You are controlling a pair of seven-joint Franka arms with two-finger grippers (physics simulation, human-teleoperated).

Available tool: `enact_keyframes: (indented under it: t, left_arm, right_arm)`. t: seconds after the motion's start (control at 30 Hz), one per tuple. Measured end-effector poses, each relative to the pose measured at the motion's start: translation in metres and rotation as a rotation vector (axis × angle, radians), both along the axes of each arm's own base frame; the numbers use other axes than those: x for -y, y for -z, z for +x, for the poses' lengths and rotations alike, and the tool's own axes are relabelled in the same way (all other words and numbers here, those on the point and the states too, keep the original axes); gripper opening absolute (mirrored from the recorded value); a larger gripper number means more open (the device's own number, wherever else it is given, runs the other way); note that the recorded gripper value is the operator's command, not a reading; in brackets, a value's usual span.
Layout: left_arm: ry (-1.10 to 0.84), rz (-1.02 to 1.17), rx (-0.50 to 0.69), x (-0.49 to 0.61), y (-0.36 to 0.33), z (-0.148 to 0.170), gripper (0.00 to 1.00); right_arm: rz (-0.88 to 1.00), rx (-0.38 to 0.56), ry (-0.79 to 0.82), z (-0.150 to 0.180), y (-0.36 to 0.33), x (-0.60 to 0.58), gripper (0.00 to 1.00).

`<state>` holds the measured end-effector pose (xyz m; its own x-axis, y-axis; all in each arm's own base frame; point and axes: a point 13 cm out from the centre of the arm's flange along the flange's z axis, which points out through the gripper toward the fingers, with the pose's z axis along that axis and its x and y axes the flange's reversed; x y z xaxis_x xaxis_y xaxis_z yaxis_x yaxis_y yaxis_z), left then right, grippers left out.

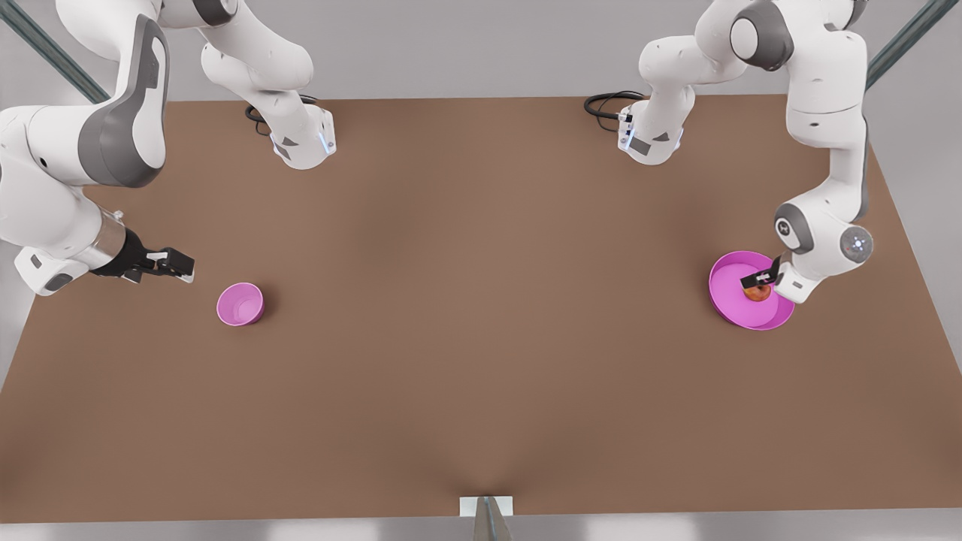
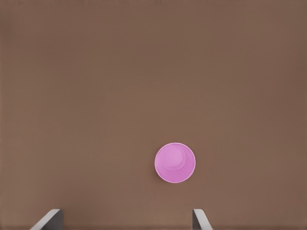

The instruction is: Use the left arm to pick up the apple from the plate, transfer it to the gripper of the right arm, and then use the right arm to place it into the bowl

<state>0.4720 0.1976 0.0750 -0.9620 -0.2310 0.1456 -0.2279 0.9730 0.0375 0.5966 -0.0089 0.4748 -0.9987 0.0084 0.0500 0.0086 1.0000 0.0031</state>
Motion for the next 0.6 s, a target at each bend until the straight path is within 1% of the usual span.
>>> enact_keyframes:
  t: [0.33,0.47,0.53,0.6]
  left_arm:
    - [0.056,0.018,0.014,-0.005,0.029,0.003,1.00]
    - [0.071,0.021,0.022,-0.006,0.033,0.005,0.94]
    - [0.078,0.023,0.026,-0.007,0.033,0.006,0.87]
    - [0.085,0.024,0.031,-0.007,0.033,0.007,0.86]
  right_arm:
    - [0.001,0.000,0.000,0.000,0.000,0.001,1.00]
    - [0.001,0.001,-0.001,0.000,0.000,0.002,1.00]
    - [0.001,0.001,-0.002,0.000,0.000,0.002,1.00]
    - [0.001,0.001,-0.003,0.000,0.000,0.002,1.00]
